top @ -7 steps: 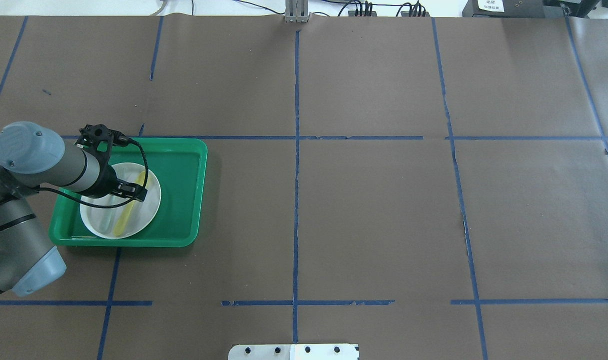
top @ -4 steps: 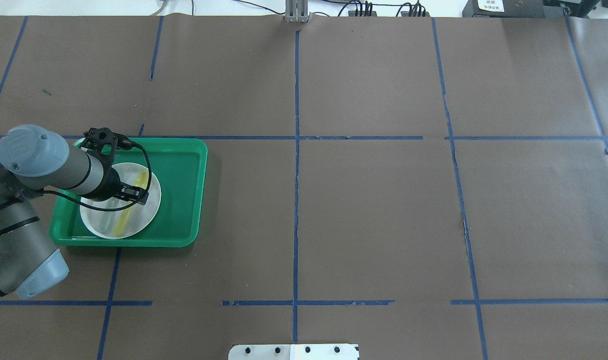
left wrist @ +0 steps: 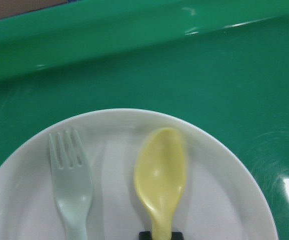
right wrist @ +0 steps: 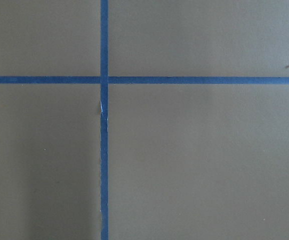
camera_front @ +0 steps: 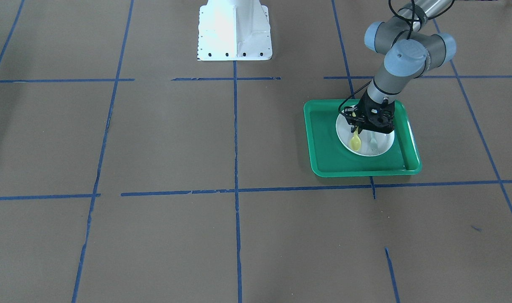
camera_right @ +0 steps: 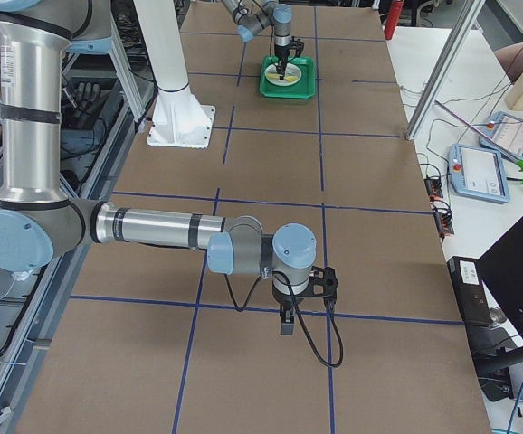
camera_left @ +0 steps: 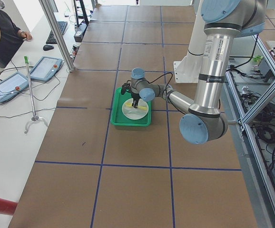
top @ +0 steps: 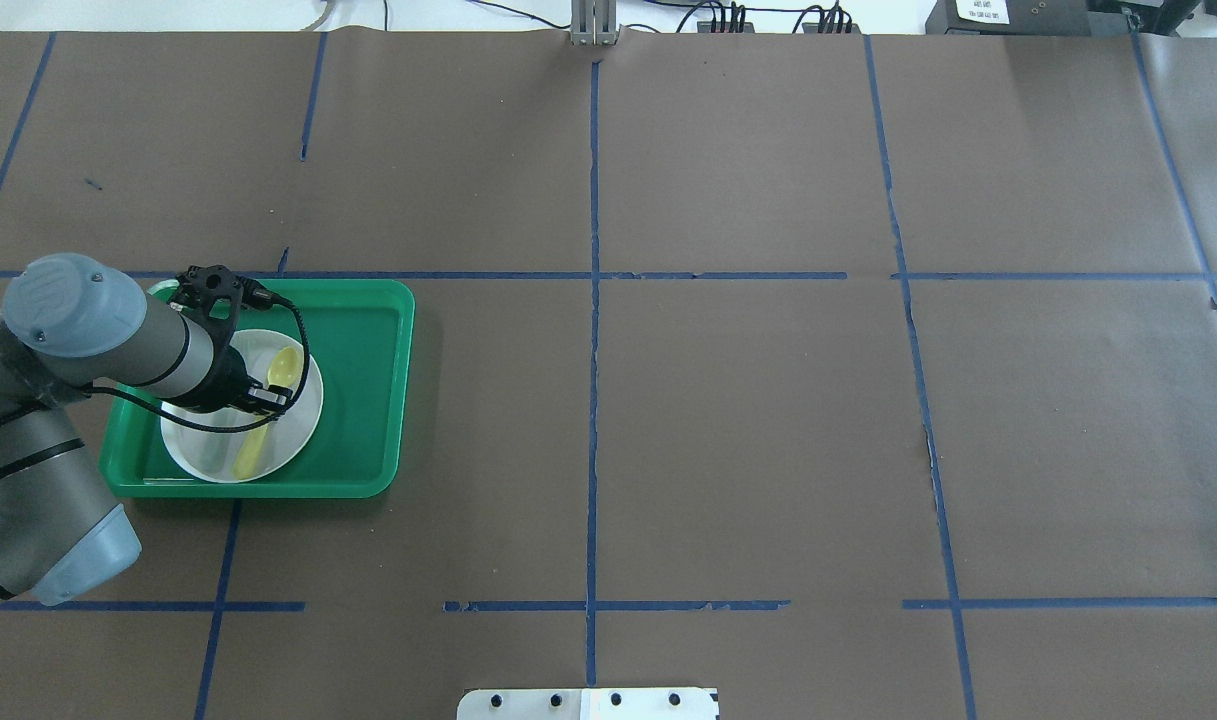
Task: Place spoon
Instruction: 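Carry the yellow spoon off the plate to the tray's far corner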
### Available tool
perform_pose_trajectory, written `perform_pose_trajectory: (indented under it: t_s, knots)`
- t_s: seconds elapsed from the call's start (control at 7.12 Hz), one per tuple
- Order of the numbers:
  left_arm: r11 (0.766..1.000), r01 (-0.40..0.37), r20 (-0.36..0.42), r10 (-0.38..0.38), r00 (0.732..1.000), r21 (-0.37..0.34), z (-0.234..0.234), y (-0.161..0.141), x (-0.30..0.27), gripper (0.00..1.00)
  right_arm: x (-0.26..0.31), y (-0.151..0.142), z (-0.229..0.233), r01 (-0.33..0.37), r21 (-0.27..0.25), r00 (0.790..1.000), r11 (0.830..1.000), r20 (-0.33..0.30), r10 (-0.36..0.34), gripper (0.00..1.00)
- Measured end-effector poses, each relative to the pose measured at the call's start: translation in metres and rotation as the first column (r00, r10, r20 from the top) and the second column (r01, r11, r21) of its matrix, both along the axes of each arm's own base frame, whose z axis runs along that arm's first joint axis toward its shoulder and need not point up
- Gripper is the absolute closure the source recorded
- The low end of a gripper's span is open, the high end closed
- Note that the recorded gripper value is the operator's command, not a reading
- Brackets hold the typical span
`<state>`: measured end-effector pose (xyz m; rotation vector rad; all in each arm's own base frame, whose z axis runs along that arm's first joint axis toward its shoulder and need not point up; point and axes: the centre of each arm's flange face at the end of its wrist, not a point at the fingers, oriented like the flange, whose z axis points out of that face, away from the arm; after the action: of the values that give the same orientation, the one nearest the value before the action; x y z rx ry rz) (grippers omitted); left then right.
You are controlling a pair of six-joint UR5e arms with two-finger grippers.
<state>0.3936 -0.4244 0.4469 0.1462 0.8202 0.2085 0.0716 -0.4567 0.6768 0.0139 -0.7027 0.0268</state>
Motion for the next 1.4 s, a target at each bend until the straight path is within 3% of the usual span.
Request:
perform_pose_trajectory:
  t_s: [0.28,0.56,0.98,1.12,1.26,1.4]
  knots:
    - [0.999,0.02,-0.039,-0.022,0.999,-0.042,-0.032,0.001,-0.007,1.0,0.0,0.0,0.0,0.0,0.0,1.0,1.0,0.0,0.0,0.0]
    - [0.98,0.11,-0.059,-0.121,0.991,-0.168,-0.079,-0.018,0.001,1.0,0.0,0.0,0.0,0.0,0.0,1.0,1.0,0.0,0.0,0.0]
    - [0.951,0.167,-0.015,-0.176,0.984,-0.259,-0.08,-0.054,0.046,1.0,0.0,0.0,0.0,0.0,0.0,1.0,1.0,0.0,0.0,0.0]
    - [0.949,0.17,-0.005,-0.178,0.984,-0.266,-0.077,-0.057,0.052,0.8,0.0,0.0,0.0,0.0,0.0,1.0,1.0,-0.001,0.0,0.0]
    - [0.949,0.169,-0.001,-0.176,0.984,-0.267,-0.074,-0.059,0.054,0.34,0.0,0.0,0.0,0.0,0.0,1.0,1.0,0.0,0.0,0.0]
    - [0.951,0.165,-0.003,-0.172,0.985,-0.262,-0.075,-0.059,0.055,0.19,0.0,0.0,0.0,0.0,0.0,1.0,1.0,0.0,0.0,0.0]
